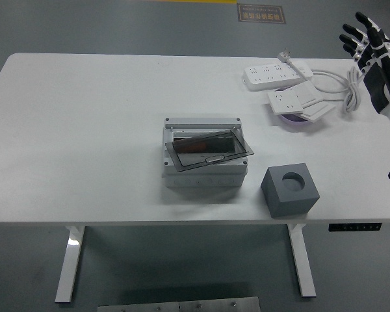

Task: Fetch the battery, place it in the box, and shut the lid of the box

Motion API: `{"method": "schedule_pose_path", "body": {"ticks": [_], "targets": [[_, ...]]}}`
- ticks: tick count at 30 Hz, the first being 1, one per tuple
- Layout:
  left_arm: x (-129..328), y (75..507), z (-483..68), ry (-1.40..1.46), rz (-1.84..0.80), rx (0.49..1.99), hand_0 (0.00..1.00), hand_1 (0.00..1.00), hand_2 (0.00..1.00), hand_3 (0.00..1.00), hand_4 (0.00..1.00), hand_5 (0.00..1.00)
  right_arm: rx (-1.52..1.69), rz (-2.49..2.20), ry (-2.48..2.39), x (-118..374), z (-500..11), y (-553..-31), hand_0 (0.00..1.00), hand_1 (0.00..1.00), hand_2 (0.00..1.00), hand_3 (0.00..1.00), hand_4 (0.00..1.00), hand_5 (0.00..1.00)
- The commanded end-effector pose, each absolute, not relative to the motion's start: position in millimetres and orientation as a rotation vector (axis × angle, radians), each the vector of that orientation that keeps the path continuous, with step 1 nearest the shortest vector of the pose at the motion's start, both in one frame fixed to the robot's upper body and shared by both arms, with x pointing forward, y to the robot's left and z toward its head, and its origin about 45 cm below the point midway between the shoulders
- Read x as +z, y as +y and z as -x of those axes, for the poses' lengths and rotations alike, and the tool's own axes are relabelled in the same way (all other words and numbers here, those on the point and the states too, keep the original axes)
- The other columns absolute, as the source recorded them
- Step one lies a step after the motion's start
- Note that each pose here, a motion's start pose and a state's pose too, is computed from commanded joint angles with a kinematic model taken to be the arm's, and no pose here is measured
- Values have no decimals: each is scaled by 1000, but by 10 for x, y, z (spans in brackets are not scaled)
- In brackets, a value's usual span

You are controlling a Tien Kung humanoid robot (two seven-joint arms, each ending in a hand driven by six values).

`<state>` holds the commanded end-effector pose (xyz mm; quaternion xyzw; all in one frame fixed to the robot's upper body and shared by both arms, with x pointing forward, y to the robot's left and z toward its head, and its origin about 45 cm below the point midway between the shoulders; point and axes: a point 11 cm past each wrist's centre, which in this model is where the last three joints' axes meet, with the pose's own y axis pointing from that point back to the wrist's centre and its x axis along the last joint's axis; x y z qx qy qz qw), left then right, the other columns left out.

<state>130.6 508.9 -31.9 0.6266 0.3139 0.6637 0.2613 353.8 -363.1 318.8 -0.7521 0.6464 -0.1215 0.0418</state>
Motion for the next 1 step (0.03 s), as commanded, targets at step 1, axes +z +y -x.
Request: {"method": "schedule_pose_path", "body": {"ticks": [1], "targets": [[-320,5089,-1305,850,-1696,1797,661,697,568,581,516,2,-367,2304,1978,3178,-3524,-3633,998,928,917,948,998,998]]}}
